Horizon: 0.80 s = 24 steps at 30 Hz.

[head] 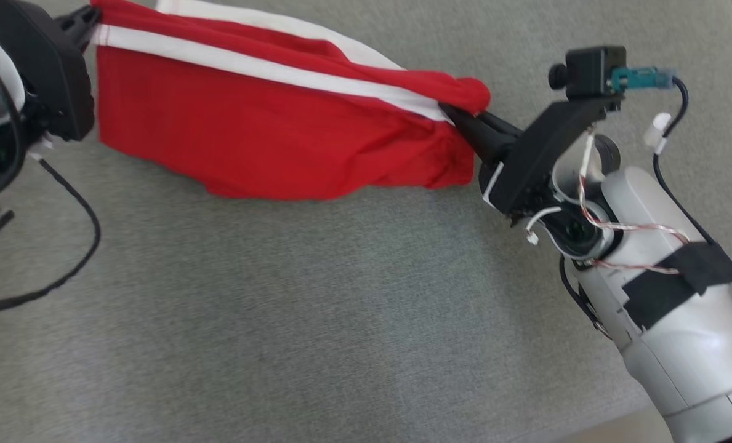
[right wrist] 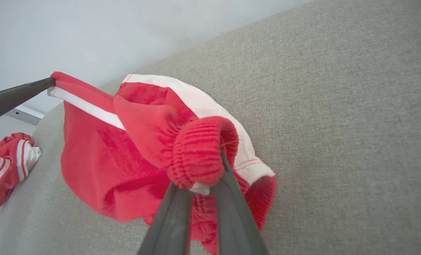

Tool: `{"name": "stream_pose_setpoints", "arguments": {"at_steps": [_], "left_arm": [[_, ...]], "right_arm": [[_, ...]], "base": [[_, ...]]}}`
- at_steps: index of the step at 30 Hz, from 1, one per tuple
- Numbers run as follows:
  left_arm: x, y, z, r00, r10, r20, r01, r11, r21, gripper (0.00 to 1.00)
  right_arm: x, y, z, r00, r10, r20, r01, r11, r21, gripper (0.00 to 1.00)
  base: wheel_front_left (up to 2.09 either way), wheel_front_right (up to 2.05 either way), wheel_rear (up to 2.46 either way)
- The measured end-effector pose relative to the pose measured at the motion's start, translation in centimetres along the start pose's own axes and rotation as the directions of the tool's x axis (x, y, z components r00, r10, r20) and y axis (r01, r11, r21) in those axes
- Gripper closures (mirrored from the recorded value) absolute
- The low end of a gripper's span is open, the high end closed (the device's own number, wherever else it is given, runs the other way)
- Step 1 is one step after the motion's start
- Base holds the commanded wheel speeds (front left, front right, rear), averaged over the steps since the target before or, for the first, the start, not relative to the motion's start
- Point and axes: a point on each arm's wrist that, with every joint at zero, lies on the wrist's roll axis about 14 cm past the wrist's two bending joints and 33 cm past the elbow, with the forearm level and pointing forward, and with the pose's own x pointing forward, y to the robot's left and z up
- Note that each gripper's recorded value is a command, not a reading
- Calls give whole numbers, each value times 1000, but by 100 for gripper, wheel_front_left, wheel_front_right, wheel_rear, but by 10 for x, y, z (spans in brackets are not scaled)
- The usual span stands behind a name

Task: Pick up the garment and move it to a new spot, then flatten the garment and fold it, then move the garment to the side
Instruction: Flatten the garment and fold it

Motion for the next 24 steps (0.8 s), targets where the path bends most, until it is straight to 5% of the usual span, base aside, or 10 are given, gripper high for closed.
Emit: {"name": "stream_pose_setpoints", "arguments": {"at_steps": [13, 14, 15, 16, 24], "left_arm": [[50, -12, -14, 998, -52, -28, 54, 998, 40, 100], [52, -13, -14, 998, -56, -20, 57, 997, 45, 91], [53, -15, -13, 998, -61, -10, 61, 997, 49, 17], [54, -16, -12, 998, -61, 0, 61, 997, 51, 0], [45, -8, 6, 994, -36, 103, 33, 999, 32, 0]], "right_arm": [[19, -31, -12, 996, -83, -28, 83, 997, -3, 100], [20, -32, -12, 996, -85, -24, 85, 996, -6, 90], [21, -33, -10, 996, -87, -15, 87, 996, -5, 40], [21, -34, -10, 996, -88, -8, 88, 996, -2, 0], [19, -34, 5, 993, -91, 79, 90, 996, 19, 0]], "base": [[0, 0, 0], [0, 0, 0], [0, 0, 0], [0, 0, 0], [0, 0, 0]]}}
